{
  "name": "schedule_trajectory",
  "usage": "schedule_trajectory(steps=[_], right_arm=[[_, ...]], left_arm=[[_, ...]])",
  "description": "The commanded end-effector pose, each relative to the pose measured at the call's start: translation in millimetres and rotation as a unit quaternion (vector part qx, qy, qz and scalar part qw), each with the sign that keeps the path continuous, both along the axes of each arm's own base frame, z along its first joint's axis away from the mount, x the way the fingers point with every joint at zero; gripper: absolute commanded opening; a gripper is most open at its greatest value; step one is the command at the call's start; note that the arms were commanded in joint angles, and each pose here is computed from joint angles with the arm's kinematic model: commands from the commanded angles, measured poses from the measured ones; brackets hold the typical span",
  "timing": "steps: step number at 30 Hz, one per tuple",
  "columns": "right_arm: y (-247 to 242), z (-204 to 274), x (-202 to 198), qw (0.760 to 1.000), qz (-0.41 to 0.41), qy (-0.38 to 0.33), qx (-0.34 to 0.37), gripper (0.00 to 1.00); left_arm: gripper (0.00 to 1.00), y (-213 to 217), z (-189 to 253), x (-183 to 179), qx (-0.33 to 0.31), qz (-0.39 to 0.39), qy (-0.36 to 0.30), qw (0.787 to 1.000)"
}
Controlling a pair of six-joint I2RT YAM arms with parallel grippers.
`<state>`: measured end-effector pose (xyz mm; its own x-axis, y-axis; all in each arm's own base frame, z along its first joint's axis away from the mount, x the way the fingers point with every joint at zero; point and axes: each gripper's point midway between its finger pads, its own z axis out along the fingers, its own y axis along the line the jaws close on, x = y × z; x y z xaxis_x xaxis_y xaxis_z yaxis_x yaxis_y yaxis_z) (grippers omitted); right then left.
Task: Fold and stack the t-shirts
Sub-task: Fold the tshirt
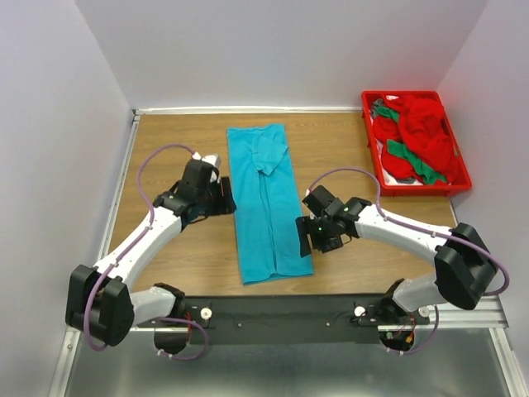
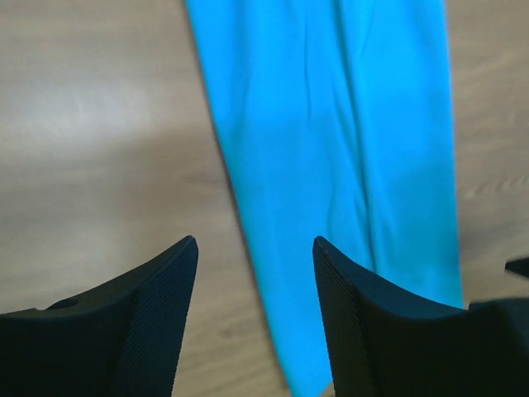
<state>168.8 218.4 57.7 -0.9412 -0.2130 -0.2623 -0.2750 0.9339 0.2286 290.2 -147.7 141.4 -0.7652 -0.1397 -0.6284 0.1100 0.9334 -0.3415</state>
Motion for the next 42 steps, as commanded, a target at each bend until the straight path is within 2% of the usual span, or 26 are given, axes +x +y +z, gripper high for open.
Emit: schedule_trajectory(steps=[1, 4, 5, 9, 12, 17, 26, 30, 33, 42], right_arm=[[2, -6, -12, 0.999, -0.016, 0.027, 0.021, 0.74], [3, -15, -22, 0.998, -0.02, 0.049, 0.032, 0.67], [2, -18, -26, 0.998, -0.022, 0.058, 0.032, 0.62], [2, -30, -33, 0.996, -0.037, 0.073, 0.045, 0.59], [5, -37, -37, 0.994, -0.037, 0.083, 0.053, 0.56], [9, -40, -37, 0.994, -0.035, 0.087, 0.064, 0.54], [8, -51, -36, 0.994, -0.034, 0.088, 0.057, 0.4], [3, -52, -36, 0.995, -0.038, 0.079, 0.051, 0.2], [3, -50, -35, 0.995, -0.037, 0.075, 0.052, 0.11], [-1, -54, -36, 0.996, -0.025, 0.069, 0.046, 0.11]], left_arm=[[0.64, -23, -11, -41, -0.045, -0.026, 0.051, 0.997], [0.63, -32, -35, -70, -0.023, -0.041, 0.108, 0.993], [0.63, -39, -39, -80, -0.018, -0.056, 0.12, 0.991], [0.63, -43, -54, -99, 0.001, -0.057, 0.158, 0.986], [0.63, -40, -60, -105, -0.001, -0.044, 0.174, 0.984], [0.62, -39, -70, -117, 0.012, -0.04, 0.203, 0.978], [0.62, -32, -85, -133, 0.027, -0.027, 0.241, 0.97], [0.6, -38, -88, -145, 0.01, -0.032, 0.259, 0.965], [0.59, -39, -93, -151, 0.013, -0.033, 0.269, 0.963], [0.56, -38, -107, -174, 0.019, -0.027, 0.305, 0.952]])
